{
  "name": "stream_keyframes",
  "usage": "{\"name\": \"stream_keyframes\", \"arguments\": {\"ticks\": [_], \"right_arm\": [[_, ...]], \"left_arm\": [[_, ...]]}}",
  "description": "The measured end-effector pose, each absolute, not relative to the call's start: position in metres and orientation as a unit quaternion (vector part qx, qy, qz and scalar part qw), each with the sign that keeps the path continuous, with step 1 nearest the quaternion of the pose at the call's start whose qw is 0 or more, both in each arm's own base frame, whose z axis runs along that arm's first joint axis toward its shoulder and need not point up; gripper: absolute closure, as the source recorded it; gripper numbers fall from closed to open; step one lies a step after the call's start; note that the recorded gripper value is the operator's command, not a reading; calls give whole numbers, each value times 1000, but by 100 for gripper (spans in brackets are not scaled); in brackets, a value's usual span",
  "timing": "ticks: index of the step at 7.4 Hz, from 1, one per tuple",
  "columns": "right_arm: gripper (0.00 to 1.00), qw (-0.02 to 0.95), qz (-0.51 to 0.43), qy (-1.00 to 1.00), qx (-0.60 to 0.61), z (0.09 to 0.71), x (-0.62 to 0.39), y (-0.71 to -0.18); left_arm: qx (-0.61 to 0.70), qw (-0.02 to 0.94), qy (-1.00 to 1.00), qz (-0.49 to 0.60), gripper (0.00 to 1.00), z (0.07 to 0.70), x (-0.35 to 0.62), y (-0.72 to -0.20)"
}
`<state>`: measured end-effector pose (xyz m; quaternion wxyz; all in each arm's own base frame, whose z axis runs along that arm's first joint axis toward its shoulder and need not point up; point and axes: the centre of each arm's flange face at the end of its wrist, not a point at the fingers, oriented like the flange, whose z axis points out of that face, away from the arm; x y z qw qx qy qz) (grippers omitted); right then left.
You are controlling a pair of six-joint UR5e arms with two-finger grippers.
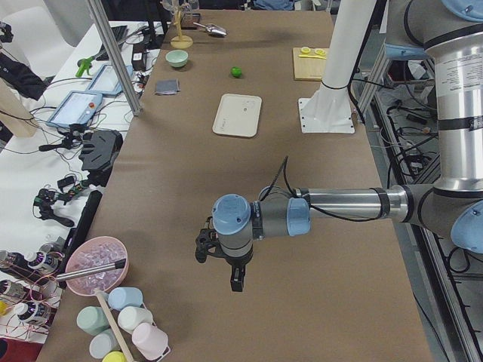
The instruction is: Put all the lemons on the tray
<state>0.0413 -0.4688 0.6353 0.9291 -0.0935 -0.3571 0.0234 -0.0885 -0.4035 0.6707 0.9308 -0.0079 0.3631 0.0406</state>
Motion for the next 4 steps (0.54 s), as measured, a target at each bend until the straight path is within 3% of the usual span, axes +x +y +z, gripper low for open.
{"name": "stream_keyframes", "arguments": {"ticks": [4], "right_arm": [[0,929,24,-357,-92,633,42,-469]], "left_arm": [[-8,937,347,47,2,666,-87,-426]]}}
